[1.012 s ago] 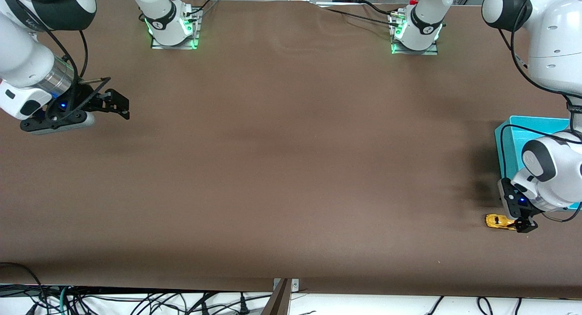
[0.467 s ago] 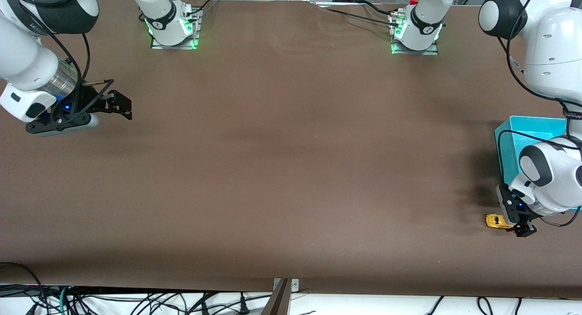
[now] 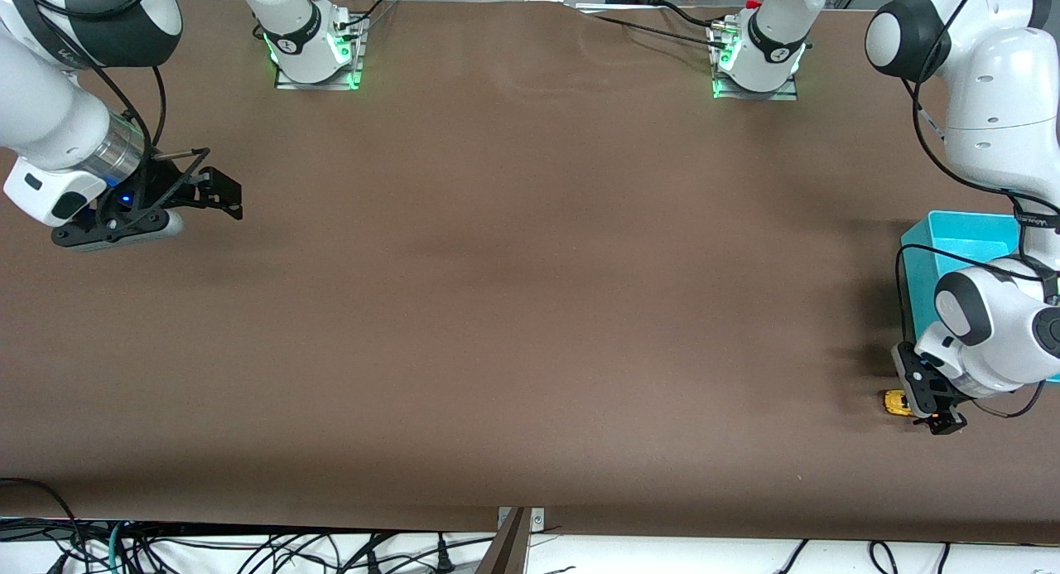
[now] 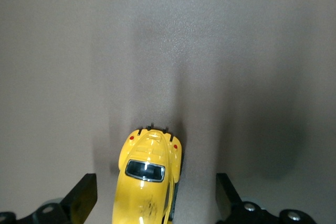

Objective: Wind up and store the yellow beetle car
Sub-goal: 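Lower the left gripper and grasp the yellow car, then lift the car with the left gripper over the cyan bin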

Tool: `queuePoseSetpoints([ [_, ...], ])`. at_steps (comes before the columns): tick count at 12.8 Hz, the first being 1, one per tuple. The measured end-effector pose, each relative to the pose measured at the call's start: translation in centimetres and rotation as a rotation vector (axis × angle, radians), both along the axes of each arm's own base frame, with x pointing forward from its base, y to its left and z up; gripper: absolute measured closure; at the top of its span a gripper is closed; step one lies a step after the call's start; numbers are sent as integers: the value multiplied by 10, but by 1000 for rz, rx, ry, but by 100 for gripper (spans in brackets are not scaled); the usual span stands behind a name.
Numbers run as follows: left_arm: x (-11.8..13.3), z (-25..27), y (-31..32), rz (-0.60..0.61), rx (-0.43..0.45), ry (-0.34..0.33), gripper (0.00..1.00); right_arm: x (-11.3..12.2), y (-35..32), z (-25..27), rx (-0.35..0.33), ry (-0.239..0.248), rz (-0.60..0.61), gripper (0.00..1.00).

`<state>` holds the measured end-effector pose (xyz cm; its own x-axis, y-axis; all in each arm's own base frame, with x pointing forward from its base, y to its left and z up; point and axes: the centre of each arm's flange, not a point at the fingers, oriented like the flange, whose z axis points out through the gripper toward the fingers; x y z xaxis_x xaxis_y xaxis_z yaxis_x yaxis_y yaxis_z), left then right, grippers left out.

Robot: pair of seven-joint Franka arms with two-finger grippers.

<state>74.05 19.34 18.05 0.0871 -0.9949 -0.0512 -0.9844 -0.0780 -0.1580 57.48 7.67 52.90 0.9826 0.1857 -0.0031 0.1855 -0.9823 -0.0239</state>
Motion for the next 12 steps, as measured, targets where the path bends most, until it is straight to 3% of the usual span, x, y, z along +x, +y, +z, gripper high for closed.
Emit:
queuePoseSetpoints([
  [1, 0, 0, 0, 5, 0, -2, 6, 0, 0, 0, 0, 0, 0, 0],
  [5, 2, 4, 1, 22, -2, -10, 51, 0, 0, 0, 0, 0, 0, 0],
  [12, 5, 11, -4, 32, -14, -2, 51, -1, 1, -2, -1, 4, 1, 0],
])
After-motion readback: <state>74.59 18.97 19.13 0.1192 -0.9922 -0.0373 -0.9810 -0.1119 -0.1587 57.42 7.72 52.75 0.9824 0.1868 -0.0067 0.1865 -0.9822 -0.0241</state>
